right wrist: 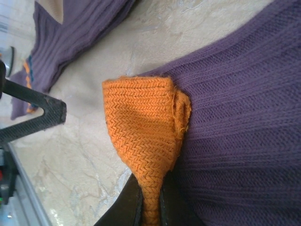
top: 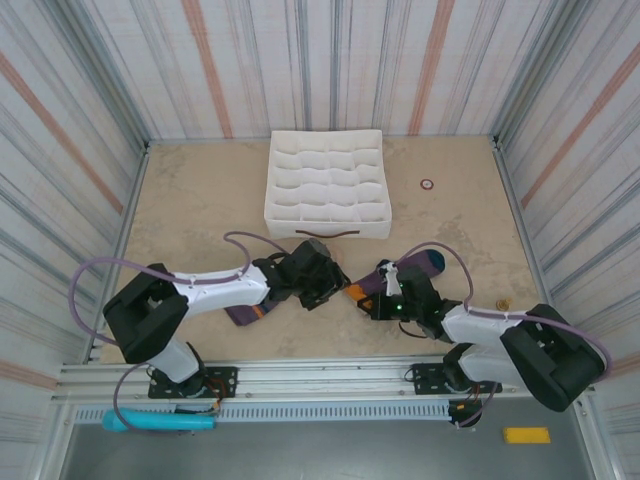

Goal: Roll the socks

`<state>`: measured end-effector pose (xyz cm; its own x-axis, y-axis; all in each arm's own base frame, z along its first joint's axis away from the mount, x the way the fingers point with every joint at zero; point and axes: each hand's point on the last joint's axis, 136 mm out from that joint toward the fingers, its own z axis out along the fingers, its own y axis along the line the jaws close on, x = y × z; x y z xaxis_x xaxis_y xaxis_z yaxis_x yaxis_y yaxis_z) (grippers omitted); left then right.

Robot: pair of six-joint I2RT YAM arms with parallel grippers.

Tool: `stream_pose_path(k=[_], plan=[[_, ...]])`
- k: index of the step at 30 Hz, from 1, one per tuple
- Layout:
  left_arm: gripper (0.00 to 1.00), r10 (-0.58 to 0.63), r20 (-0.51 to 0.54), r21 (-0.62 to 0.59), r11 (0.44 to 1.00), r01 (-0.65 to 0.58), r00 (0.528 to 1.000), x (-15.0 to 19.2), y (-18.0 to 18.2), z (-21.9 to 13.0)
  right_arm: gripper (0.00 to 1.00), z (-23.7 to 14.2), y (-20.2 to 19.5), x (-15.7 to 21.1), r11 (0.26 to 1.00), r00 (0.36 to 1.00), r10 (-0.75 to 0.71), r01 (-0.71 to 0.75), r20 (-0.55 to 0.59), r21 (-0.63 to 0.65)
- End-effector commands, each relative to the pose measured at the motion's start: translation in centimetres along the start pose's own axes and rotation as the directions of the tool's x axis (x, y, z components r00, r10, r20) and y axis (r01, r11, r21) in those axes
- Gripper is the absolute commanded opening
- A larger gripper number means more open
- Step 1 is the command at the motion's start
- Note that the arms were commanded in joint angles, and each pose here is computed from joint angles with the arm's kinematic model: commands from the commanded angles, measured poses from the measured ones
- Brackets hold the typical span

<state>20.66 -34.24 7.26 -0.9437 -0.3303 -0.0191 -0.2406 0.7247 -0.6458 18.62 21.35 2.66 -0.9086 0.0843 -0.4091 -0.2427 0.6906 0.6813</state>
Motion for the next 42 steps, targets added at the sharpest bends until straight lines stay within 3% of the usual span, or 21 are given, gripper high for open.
stream_pose_path(k=[1,10,15,24,33,42], plan=[[0.75,0.042,0.003,-0.013,0.999,-0.042,0.999,0.3,-0.5,0.1,0.00,-0.3,-1.3,2.0,0.990,0.987,0.141,-0.140,-0.079,0.009],[0.71,0.044,-0.017,-0.022,0.999,-0.044,0.999,0.9,-0.4,1.4,0.00,-1.5,-3.0,1.3,0.938,0.934,0.345,-0.343,-0.090,0.038],[0.70,0.054,-0.017,-0.024,0.998,-0.054,0.998,0.9,-0.4,1.7,0.00,-1.6,-3.9,1.6,0.885,0.882,0.463,-0.465,-0.090,-0.008],[0.65,0.060,-0.009,-0.030,0.998,-0.061,0.998,0.5,-0.9,2.4,0.00,-2.3,-5.7,2.3,0.811,0.809,0.584,-0.579,-0.071,0.085],[0.49,0.193,0.025,-0.038,0.981,-0.192,0.981,-0.1,-1.6,4.0,0.00,-2.9,-7.0,2.7,0.742,0.745,0.665,-0.652,-0.050,0.156],[0.45,0.297,0.042,-0.030,0.955,-0.296,0.954,0.2,-2.4,5.4,0.00,-2.5,-8.3,3.8,0.683,0.687,0.724,-0.705,-0.054,0.190]])
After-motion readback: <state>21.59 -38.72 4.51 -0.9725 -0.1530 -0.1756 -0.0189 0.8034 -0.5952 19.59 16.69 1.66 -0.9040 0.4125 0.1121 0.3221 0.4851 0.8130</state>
